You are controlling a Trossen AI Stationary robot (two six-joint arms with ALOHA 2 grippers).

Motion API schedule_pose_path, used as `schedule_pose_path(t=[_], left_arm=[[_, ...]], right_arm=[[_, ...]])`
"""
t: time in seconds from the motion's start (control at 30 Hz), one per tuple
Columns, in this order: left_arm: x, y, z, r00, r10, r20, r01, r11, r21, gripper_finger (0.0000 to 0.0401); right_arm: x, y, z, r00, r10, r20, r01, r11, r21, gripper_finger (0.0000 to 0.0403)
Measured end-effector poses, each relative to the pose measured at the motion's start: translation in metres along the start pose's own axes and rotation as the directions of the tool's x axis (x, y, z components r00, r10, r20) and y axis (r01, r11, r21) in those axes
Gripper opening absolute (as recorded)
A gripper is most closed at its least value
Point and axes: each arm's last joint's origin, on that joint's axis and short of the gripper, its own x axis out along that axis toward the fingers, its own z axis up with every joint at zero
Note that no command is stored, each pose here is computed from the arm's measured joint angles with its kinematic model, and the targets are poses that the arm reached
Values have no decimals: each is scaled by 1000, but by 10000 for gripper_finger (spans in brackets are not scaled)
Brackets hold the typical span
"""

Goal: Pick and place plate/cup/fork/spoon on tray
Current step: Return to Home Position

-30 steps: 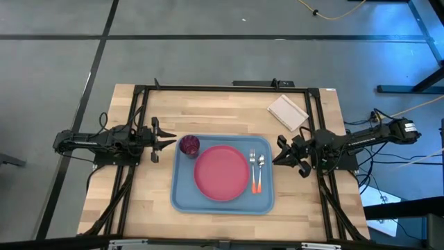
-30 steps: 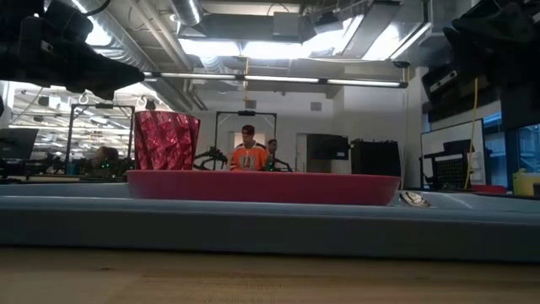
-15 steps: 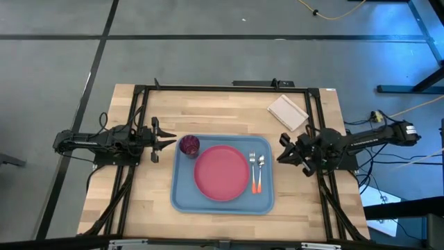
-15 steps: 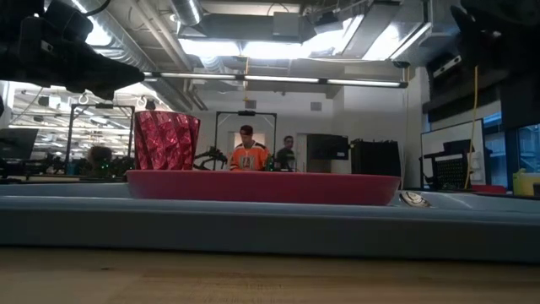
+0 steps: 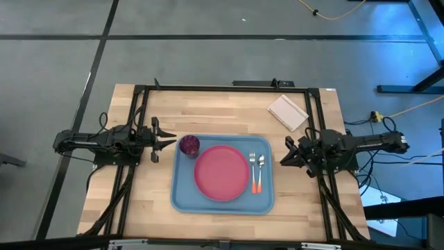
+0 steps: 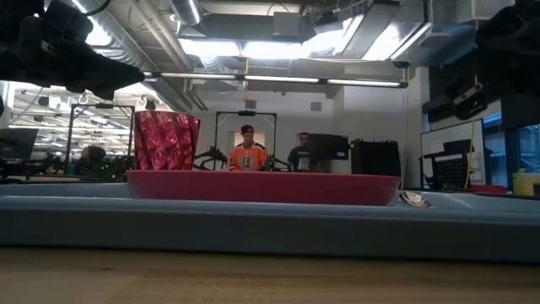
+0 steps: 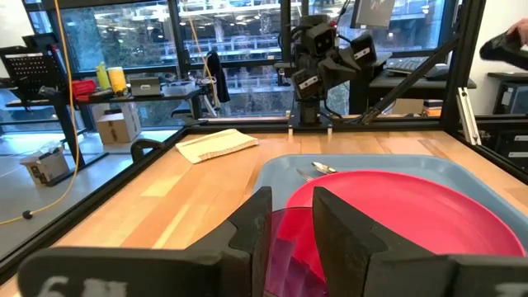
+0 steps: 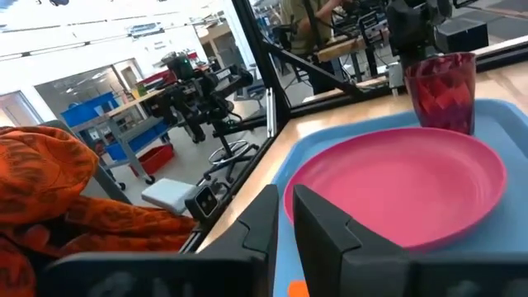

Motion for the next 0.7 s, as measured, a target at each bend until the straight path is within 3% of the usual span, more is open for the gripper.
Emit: schedule_pose_path(t=[0.7], left_arm=[[0,0,0,1000,0,1,0,1000,0,82]], right_arm=[[-14,4,4,996,-17,89,20,999,-27,45]])
